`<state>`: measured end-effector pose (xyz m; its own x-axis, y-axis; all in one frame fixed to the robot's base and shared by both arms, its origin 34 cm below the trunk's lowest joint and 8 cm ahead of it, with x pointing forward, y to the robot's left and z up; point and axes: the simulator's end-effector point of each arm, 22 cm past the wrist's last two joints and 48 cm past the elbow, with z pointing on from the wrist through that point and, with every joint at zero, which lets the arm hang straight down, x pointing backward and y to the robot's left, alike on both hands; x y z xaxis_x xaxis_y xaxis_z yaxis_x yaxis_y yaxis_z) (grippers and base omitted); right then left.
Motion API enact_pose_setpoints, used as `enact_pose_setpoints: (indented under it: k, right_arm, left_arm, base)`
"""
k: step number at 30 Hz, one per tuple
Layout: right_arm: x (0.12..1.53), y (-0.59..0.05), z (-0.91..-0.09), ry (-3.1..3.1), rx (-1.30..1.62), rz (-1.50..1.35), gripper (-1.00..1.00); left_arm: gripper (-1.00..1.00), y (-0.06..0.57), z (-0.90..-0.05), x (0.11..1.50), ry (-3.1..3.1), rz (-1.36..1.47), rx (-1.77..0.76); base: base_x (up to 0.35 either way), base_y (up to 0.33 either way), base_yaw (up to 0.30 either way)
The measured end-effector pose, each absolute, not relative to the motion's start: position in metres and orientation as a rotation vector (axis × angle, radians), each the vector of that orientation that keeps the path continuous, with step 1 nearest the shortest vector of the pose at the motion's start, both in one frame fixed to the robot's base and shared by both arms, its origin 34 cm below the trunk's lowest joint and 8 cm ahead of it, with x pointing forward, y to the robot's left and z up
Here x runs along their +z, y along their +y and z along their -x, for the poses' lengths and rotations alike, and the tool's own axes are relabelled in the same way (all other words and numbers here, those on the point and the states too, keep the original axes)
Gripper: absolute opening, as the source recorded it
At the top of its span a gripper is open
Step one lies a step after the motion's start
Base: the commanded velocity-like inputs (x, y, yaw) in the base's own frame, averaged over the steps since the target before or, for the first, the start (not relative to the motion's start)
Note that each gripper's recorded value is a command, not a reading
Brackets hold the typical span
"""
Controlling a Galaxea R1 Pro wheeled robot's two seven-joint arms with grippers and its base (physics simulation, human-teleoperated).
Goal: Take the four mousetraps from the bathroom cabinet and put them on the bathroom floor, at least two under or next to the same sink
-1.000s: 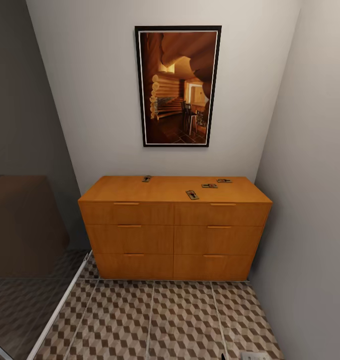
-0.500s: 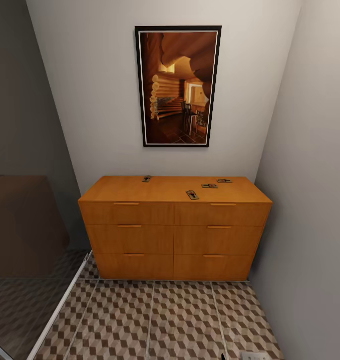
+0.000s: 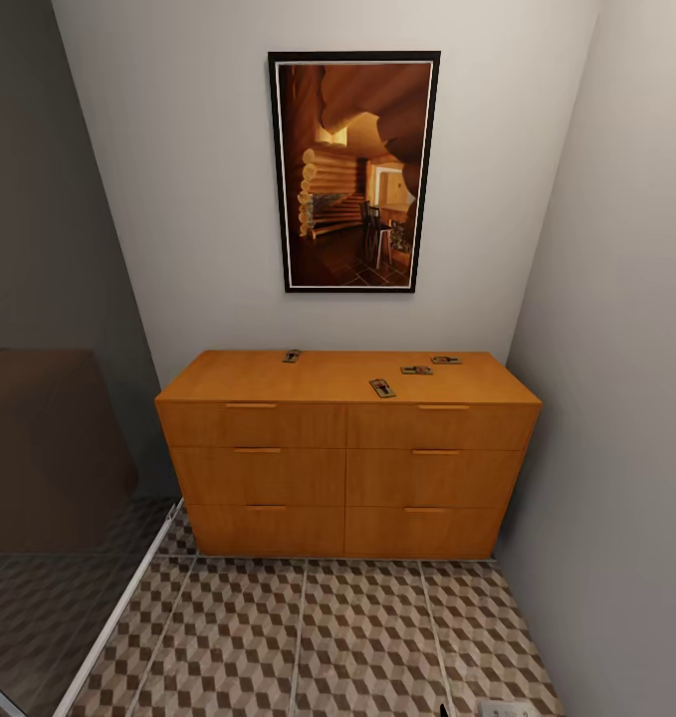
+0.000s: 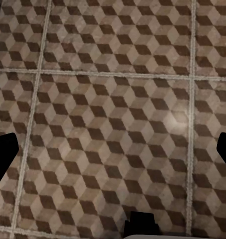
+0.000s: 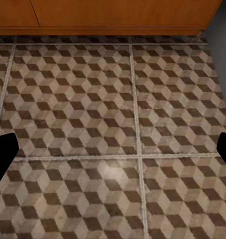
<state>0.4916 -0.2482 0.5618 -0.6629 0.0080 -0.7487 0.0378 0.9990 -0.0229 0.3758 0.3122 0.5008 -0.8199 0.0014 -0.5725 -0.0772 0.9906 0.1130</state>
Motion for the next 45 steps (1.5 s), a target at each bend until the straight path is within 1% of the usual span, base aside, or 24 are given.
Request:
enact_pose_setpoints:
  k: [45]
  right_arm:
    - [0.5618, -0.2482, -0.4916, 2.295, -0.046, -0.032, 1.00]
  left_arm:
    - [1.00, 0.3122, -0.3755, 0.5007, 2.528, 0.054, 0.174]
  base:
    - [0.000, 0.000, 0.000]
